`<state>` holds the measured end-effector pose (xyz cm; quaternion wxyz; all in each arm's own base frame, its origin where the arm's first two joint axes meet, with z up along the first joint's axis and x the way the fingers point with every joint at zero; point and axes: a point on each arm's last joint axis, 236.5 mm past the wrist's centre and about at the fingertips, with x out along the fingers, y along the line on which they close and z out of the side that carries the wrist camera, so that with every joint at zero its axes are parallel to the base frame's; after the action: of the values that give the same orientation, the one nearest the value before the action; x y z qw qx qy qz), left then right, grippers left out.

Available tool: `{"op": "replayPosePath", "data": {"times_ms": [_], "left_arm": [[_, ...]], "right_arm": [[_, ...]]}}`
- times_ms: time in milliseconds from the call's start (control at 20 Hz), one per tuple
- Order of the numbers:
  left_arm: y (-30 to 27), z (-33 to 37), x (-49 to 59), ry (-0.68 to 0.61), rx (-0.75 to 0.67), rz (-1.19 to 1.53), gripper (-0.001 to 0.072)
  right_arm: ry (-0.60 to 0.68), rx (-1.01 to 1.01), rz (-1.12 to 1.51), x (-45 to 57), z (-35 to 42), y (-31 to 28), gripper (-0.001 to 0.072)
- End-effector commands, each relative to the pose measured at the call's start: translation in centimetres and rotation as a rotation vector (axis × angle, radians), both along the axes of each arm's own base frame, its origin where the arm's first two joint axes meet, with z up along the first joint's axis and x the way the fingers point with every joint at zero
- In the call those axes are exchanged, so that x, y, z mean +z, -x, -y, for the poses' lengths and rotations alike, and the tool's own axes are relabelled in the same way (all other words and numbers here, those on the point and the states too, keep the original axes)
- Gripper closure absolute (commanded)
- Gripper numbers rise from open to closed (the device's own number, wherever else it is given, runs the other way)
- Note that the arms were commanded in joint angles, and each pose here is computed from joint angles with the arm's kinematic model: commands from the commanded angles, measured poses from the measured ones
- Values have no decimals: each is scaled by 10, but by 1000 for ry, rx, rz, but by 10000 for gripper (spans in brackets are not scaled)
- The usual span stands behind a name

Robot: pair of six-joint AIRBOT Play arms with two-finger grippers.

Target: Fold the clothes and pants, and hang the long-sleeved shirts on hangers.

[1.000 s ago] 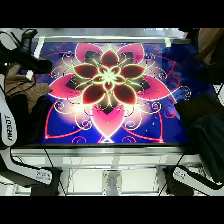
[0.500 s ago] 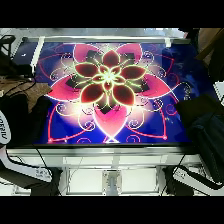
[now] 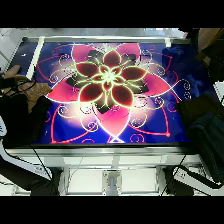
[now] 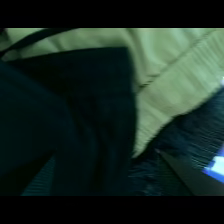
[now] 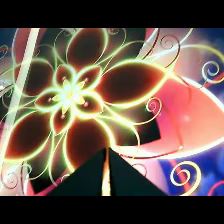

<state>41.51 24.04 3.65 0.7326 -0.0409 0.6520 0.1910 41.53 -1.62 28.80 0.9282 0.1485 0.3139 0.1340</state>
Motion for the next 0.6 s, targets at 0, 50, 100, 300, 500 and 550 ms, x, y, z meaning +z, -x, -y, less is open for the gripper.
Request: {"op": "replayPosePath", "data": {"times_ms": [0, 50, 100, 300, 500, 550], "left_arm": [[22, -31, -28, -65, 48, -136, 0], [27, -39, -31, -94, 52, -165, 1], [31, -47, -33, -125, 56, -193, 0], [32, -57, -60, -144, 42, -256, 377], [45, -39, -64, -97, -41, -363, 696], [41, -31, -56, -96, -53, -347, 696]], "right_arm": [[-60, 39, -49, -4, -15, 9, 226], [-79, 32, -58, -4, -18, 9, 95], [-97, 28, -70, -4, -22, 9, 93], [-92, 105, -78, -9, -56, 4, 98], [-83, 177, -83, -11, -86, 6, 160], [-81, 185, -94, -12, -87, 9, 160]]}}
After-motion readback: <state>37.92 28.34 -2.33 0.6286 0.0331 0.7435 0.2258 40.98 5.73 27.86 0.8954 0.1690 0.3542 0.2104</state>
